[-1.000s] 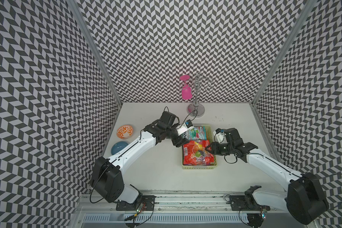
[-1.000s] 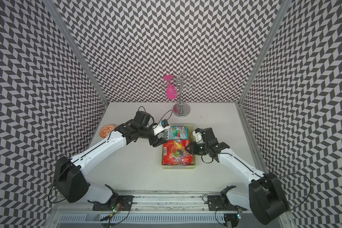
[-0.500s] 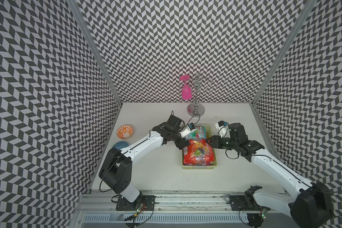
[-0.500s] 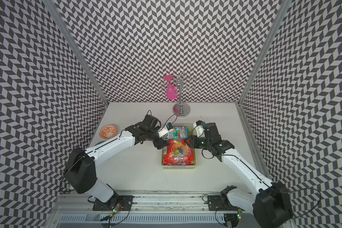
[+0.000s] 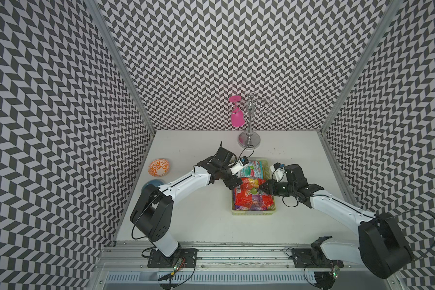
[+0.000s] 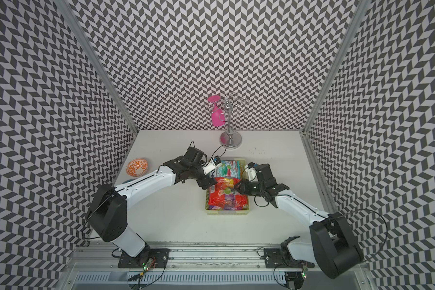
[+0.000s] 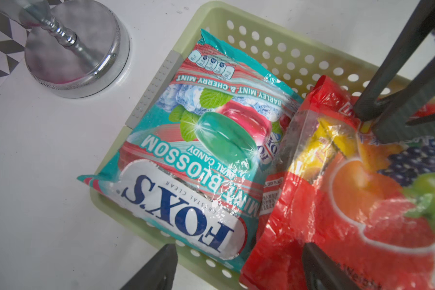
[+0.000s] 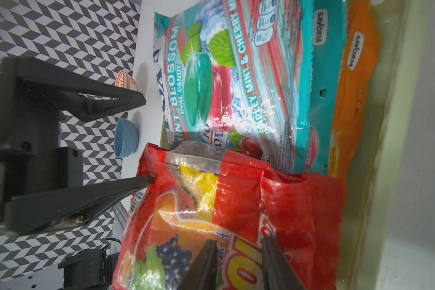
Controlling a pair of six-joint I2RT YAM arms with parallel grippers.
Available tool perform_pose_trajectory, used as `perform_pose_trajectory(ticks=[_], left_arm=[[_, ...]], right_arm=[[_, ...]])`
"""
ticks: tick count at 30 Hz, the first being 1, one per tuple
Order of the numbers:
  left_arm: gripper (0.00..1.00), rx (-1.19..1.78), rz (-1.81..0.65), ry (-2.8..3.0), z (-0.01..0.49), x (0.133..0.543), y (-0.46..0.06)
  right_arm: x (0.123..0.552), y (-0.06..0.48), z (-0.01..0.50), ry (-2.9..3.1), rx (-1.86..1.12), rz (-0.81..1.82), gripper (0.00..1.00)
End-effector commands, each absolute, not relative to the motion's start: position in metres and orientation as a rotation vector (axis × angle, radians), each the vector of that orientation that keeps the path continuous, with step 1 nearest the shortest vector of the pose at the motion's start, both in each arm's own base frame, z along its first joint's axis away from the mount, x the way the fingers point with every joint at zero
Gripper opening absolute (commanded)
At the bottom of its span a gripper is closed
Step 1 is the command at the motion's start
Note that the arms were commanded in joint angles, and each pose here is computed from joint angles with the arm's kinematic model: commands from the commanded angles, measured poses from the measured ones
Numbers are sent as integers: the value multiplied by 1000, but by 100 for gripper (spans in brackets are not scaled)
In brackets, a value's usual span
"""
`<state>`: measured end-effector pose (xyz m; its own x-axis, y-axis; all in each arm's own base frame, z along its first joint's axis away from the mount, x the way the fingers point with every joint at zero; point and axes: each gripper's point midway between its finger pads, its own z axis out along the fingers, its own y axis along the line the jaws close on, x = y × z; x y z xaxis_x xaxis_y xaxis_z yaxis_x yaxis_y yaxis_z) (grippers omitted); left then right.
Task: Put the candies in the basket
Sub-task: Place the candy in the basket.
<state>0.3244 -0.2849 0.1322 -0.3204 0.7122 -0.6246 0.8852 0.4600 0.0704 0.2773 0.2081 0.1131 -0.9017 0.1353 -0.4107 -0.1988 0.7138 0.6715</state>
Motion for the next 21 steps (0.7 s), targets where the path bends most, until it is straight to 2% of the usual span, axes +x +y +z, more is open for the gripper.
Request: perform_pose_trajectory(ticks=[1,6,8,11,13,17,21], left_arm=[[82,1338,-405,2084,150,314,-285],[82,1263,-393,1980,208,321,-270],[87,1217,-390,1952,227,327,-260],[94,1105,-354,1942,246,343,-236],[99,1003,-322,1941,256,359,-212],[99,805,-251,1895,274,383,-165],[99,652,-221,1856,280,396,-127]], right_arm=[[276,208,139,2441,-97,1049,35],[288,209,204,2269,-181,1027,37],[295,203,220,2214,-196,966,41],[311,185,238,2131,-173,815,59],[322,172,252,2040,-161,724,63],[337,145,287,1876,-124,554,78],[345,116,311,1738,-85,390,98]])
